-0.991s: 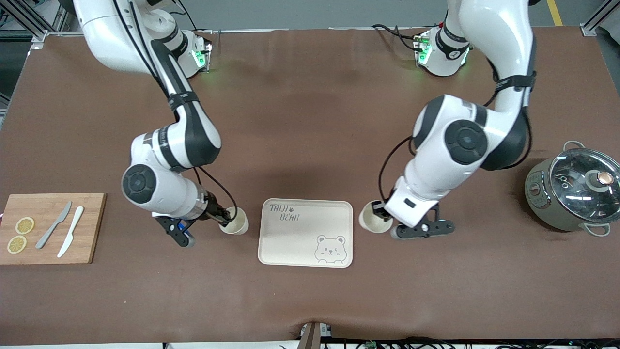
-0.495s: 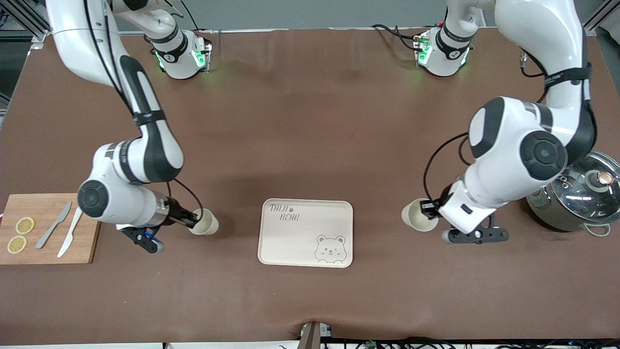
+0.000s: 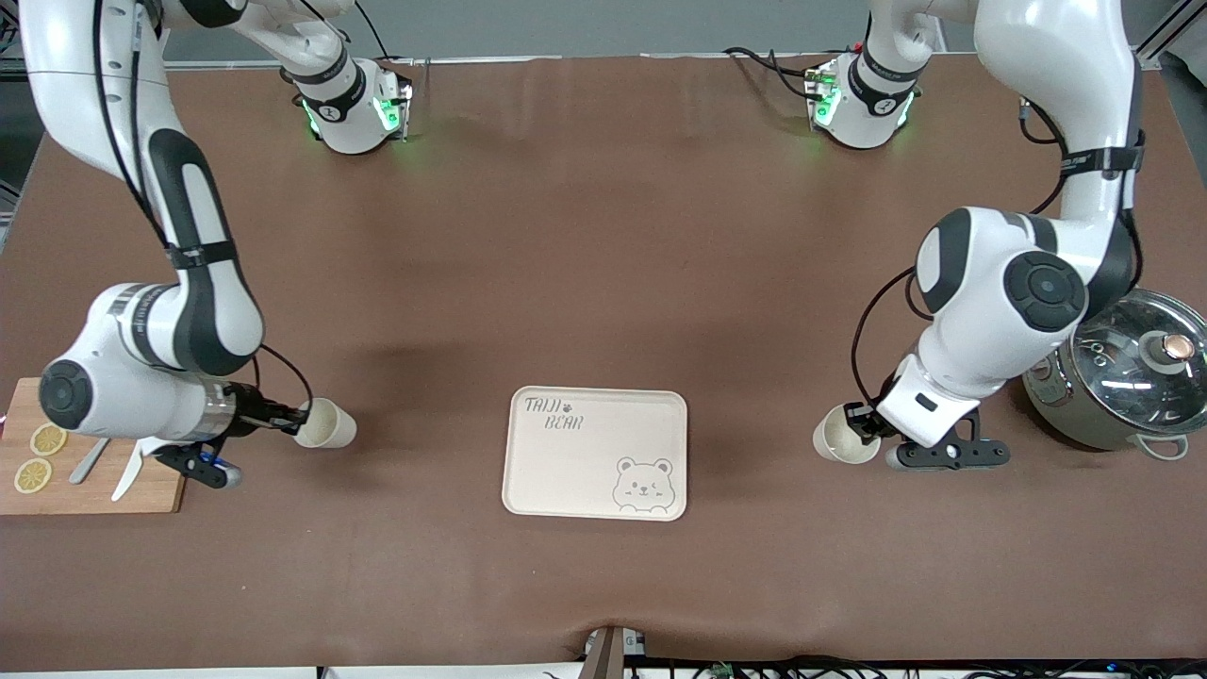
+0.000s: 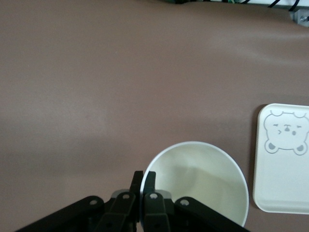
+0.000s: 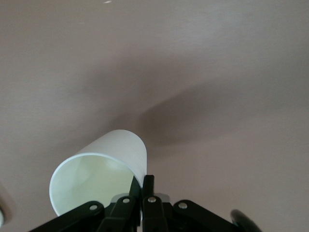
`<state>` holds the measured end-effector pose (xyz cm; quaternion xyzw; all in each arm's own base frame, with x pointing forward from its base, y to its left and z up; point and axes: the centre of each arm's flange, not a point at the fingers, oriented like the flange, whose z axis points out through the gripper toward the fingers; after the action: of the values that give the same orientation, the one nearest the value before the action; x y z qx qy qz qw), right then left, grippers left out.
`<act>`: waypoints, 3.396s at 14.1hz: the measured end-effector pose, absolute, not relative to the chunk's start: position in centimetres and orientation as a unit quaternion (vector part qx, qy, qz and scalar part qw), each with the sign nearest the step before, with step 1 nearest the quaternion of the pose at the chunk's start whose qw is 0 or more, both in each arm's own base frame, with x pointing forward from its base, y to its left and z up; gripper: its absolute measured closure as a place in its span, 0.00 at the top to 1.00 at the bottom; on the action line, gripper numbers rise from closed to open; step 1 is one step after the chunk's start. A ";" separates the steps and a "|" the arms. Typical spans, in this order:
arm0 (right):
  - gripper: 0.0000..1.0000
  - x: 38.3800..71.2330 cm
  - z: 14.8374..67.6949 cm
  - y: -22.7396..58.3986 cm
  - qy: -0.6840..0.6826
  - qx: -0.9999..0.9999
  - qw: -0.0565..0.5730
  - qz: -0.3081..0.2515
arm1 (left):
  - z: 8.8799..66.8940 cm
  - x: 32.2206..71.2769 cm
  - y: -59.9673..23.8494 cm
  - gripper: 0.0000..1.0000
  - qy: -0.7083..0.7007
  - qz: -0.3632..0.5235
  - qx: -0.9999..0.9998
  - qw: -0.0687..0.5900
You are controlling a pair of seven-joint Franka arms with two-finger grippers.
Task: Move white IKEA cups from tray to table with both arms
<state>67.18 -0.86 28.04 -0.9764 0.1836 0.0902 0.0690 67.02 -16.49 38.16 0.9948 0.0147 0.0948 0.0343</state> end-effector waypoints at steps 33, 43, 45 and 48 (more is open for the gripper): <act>1.00 64.0 26.2 -10.6 0.157 -0.982 0.042 0.093 | 27.1 68.9 -8.5 0.89 -0.012 0.176 0.984 0.009; 1.00 67.0 37.4 -9.0 0.128 -0.983 0.056 0.118 | 58.9 64.5 -3.4 1.00 0.013 0.059 0.998 0.032; 1.00 67.2 39.0 -8.8 0.124 -0.983 0.057 0.121 | 61.7 62.6 -3.3 1.00 0.011 0.053 0.998 0.035; 1.00 67.4 39.4 -8.0 0.117 -0.984 0.058 0.120 | 65.2 59.8 -3.0 1.00 0.010 0.054 0.998 0.039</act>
<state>67.35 -8.01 39.40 -0.9842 0.1175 0.1197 0.0575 59.77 -3.02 65.23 0.9977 0.0099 0.0537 0.0395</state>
